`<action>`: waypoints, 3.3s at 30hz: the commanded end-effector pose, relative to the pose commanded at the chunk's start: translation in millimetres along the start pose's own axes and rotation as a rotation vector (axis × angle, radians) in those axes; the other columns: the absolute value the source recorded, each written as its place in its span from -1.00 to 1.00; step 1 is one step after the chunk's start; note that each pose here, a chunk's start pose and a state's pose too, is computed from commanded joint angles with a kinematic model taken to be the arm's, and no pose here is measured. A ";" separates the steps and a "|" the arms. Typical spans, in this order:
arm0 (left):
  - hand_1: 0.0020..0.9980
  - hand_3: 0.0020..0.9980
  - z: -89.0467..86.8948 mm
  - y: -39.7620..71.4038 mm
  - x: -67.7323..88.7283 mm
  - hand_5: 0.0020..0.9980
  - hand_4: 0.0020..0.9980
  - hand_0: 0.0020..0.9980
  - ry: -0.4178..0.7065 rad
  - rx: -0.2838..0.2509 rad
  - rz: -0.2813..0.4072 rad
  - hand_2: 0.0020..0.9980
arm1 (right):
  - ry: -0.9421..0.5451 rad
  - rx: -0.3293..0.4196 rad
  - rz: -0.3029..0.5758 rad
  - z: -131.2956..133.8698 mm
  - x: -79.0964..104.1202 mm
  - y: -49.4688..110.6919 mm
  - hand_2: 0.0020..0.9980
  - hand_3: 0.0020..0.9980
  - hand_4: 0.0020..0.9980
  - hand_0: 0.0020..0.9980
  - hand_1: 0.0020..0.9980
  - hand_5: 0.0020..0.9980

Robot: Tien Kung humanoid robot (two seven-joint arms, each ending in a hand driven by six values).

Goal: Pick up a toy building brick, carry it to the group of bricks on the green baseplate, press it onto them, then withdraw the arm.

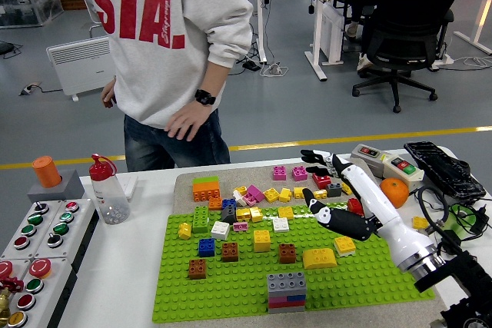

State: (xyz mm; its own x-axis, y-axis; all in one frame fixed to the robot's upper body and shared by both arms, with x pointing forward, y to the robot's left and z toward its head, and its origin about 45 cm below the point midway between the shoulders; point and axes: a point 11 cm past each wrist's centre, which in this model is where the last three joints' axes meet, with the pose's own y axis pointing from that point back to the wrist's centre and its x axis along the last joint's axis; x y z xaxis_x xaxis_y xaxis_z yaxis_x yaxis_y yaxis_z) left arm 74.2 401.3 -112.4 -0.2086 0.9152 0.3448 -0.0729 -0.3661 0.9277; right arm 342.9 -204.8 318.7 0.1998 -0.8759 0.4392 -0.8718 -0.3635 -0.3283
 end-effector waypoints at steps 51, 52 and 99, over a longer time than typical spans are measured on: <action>0.37 0.15 1.8 -0.1 0.9 1.00 -0.41 0.31 -0.010 -0.012 0.001 0.42 | -1.490 -0.238 0.605 115.8 109.4 90.3 0.54 0.51 0.03 0.62 0.57 0.37; 0.37 0.15 2.5 0.0 0.9 1.00 -0.41 0.31 -0.009 -0.013 0.000 0.42 | -1.492 -0.238 0.606 116.1 109.6 91.1 0.54 0.51 0.03 0.62 0.57 0.37; 0.36 0.15 -8.8 -0.4 -2.0 1.00 -0.41 0.31 -0.048 0.013 -0.002 0.42 | -1.512 -0.260 0.623 125.2 103.2 105.9 0.48 0.45 0.04 0.61 0.55 0.37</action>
State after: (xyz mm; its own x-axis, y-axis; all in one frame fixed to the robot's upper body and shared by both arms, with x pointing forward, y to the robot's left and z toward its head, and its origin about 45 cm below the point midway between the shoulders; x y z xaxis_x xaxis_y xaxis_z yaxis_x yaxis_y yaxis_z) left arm 66.1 398.1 -114.6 -0.1612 0.9230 0.3495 -0.0606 -0.3627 0.9299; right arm 327.1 -373.4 224.6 -0.0963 -0.4100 -0.9070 -0.9951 0.0620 0.0776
